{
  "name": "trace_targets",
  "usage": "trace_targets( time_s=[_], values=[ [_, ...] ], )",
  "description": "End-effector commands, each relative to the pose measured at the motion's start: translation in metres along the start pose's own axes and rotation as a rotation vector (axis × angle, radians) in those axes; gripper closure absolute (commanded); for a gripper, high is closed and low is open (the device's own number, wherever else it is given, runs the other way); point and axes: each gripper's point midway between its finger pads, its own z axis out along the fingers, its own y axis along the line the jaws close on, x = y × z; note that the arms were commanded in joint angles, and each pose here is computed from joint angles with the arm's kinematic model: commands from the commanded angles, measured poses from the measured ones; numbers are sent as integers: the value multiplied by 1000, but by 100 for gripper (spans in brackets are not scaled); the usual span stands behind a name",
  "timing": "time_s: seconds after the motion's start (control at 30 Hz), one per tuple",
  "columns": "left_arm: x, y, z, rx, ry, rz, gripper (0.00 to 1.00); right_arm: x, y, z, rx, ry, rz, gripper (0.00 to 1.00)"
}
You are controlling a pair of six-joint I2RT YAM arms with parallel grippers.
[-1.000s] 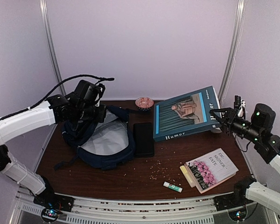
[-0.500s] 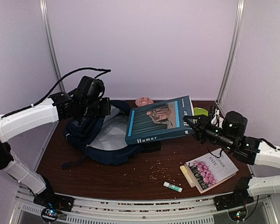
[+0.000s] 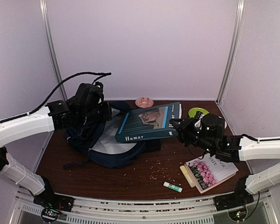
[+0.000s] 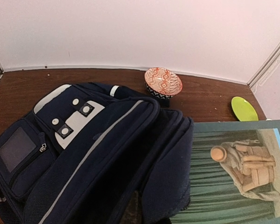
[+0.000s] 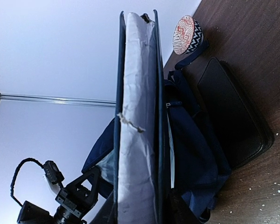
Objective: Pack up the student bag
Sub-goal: Pick up the book from the center of the board, then place the book in the student bag.
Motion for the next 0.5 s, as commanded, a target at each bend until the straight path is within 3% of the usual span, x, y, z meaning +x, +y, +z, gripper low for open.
trace_targets(
  time_s=[0.0, 0.37, 0.47],
  values=[
    [-58, -30, -30, 154, -196, -97, 100, 17, 33, 13, -67, 41, 32, 89],
    [-50, -29, -27, 163, -191, -83, 100, 89, -4, 45, 34, 269, -22, 83],
    [-48, -30, -26, 167, -187, -81, 100, 107, 1, 53, 9, 340, -54, 64]
  ],
)
